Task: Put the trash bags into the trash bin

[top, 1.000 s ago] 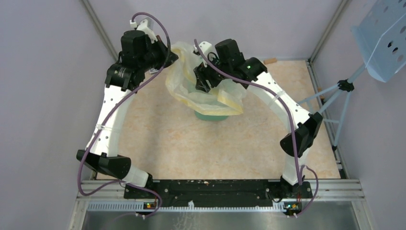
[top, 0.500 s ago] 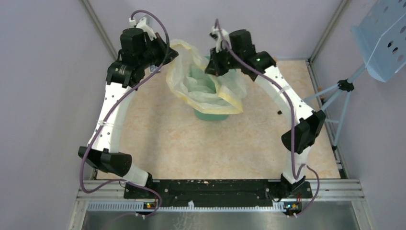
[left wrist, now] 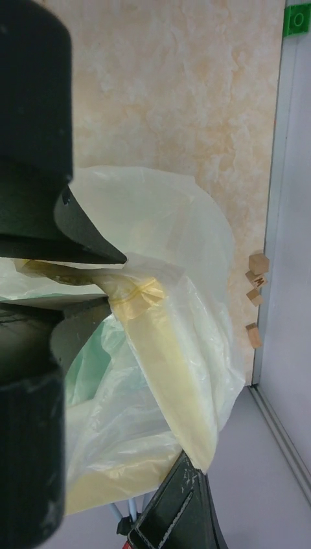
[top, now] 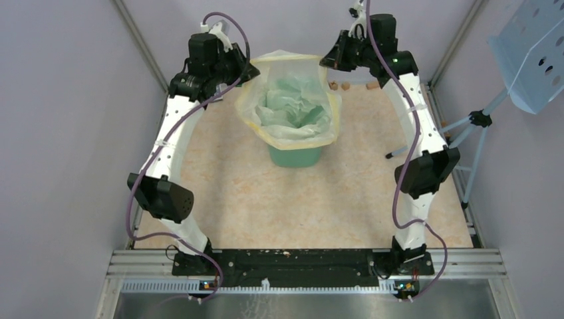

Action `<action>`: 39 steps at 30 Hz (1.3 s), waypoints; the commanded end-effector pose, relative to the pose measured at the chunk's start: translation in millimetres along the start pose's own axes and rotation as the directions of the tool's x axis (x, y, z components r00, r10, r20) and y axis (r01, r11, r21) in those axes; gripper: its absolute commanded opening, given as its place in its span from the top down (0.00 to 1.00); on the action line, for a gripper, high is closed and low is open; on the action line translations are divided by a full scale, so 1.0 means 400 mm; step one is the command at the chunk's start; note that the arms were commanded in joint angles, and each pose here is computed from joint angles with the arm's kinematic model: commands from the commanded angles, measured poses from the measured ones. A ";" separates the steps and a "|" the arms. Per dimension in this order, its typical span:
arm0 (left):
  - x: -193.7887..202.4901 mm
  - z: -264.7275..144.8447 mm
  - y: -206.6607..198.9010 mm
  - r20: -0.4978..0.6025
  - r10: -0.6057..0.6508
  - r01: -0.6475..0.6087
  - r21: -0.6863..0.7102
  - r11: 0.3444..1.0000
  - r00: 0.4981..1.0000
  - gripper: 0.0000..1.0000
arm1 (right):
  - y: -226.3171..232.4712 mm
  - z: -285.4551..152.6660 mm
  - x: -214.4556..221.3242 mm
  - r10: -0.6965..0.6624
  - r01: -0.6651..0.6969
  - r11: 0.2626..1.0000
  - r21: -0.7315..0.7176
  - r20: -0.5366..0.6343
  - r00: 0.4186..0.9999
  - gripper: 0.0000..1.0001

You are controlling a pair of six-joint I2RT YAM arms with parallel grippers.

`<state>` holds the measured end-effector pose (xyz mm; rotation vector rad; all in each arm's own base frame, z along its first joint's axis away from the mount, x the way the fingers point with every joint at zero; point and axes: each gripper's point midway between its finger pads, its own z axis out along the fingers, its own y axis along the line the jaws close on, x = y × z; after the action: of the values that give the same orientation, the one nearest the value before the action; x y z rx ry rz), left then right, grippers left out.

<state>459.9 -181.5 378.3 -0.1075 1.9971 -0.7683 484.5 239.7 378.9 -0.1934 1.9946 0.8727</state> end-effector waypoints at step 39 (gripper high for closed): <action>0.203 -0.322 0.026 -0.092 -0.170 0.167 -0.037 0.985 0.981 0.01 | 0.061 -0.181 0.058 -0.131 0.148 0.974 0.174 -0.109 0.985 0.15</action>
<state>333.2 -136.5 360.2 -0.2609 2.1045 -0.7916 437.3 231.0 346.6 -0.2519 2.2227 0.7190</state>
